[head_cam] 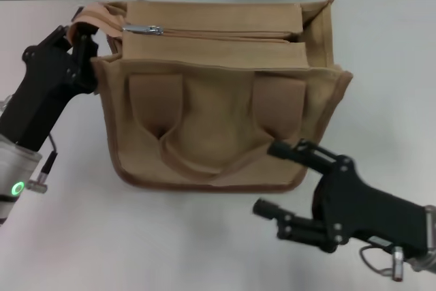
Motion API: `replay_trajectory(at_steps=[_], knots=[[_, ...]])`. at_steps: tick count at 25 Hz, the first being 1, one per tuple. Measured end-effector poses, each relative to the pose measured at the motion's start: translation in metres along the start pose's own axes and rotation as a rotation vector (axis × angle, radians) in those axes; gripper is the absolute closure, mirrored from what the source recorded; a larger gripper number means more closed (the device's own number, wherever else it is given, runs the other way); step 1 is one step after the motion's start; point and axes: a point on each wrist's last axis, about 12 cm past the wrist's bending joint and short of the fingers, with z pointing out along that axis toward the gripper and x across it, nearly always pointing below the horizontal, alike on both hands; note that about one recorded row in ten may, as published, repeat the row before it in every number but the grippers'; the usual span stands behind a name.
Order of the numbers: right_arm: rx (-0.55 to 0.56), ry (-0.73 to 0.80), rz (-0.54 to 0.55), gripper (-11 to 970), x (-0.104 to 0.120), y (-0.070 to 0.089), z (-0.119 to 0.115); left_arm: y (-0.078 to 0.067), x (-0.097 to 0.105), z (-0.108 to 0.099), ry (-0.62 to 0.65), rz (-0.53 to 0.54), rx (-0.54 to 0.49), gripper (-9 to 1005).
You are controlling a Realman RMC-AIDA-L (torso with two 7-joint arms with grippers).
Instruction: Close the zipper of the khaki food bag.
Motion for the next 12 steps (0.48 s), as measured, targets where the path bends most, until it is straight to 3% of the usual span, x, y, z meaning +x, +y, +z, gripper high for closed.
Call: replay_trajectory(at_steps=[12], knots=[[0.044, -0.176, 0.056, 149, -0.020, -0.001, -0.007, -0.016, -0.002, 0.038, -0.071, -0.057, 0.123, 949]])
